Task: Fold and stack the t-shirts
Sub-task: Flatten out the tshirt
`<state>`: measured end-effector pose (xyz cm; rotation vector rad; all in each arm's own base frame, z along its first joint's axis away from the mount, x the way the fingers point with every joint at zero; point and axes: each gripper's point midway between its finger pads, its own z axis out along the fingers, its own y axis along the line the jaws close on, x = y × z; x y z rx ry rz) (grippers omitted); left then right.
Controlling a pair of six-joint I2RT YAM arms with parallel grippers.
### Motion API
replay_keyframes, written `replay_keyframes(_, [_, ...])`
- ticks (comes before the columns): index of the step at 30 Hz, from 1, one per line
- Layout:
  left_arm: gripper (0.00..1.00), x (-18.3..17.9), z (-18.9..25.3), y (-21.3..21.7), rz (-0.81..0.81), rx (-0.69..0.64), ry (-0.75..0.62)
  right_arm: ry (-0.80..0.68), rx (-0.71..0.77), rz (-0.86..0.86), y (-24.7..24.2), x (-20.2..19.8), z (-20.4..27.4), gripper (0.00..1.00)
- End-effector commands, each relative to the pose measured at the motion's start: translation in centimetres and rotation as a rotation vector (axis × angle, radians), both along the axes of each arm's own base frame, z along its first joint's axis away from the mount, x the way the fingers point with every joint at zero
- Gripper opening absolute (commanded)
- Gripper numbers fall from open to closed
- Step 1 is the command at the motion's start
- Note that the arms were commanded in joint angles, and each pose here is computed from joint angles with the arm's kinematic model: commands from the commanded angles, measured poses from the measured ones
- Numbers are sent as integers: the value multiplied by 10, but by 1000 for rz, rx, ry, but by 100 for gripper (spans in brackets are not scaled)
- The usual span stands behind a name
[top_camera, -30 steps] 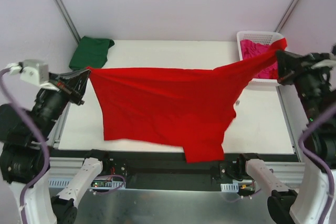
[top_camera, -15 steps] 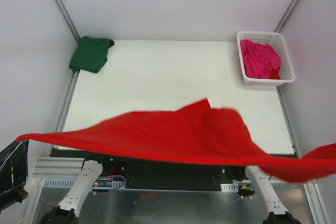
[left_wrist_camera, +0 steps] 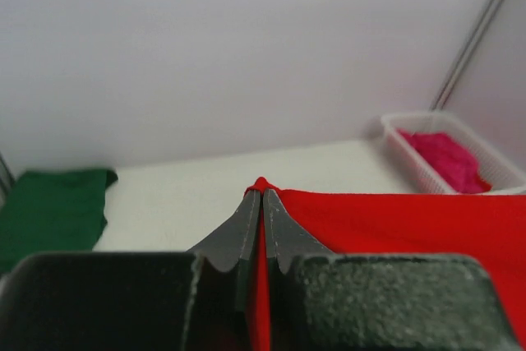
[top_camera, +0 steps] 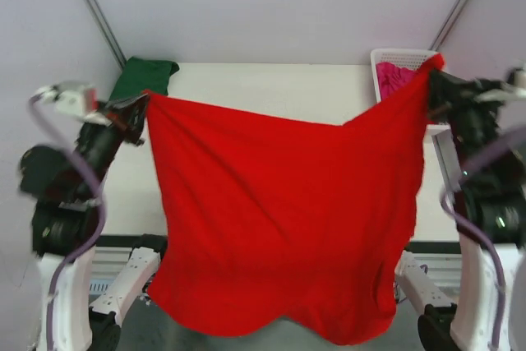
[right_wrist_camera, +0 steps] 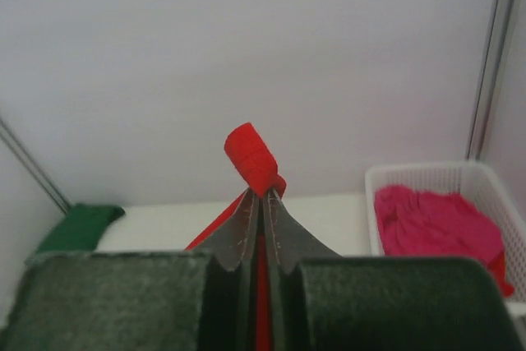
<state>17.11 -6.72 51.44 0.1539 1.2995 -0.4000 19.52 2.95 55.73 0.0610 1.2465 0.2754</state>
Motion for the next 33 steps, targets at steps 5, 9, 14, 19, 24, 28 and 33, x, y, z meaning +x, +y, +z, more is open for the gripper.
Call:
replay_keyframes(5, [0, 163, -113, -1, 134, 51, 223, 323, 0, -82, -3, 170, -132, 2])
replay_keyframes(9, [0, 210, -168, 1, 189, 44, 348, 413, -10, -95, 1, 202, -181, 2])
replay_keyframes(14, [0, 251, -225, 6, 253, 69, 441, 493, -24, -102, 4, 227, -219, 2])
replay_keyframes(19, [0, 279, -253, 8, 281, 108, 484, 534, -40, -76, 15, 241, -238, 2])
replay_keyframes(24, [0, 295, -283, 13, 316, 148, 535, 585, -59, -65, 22, 253, -262, 2])
replay_keyframes(28, [0, 306, -296, 17, 346, 177, 553, 611, -78, -66, 25, 262, -275, 2])
replay_keyframes(33, [0, 316, -305, 18, 358, 196, 566, 630, -97, -90, 24, 274, -284, 2])
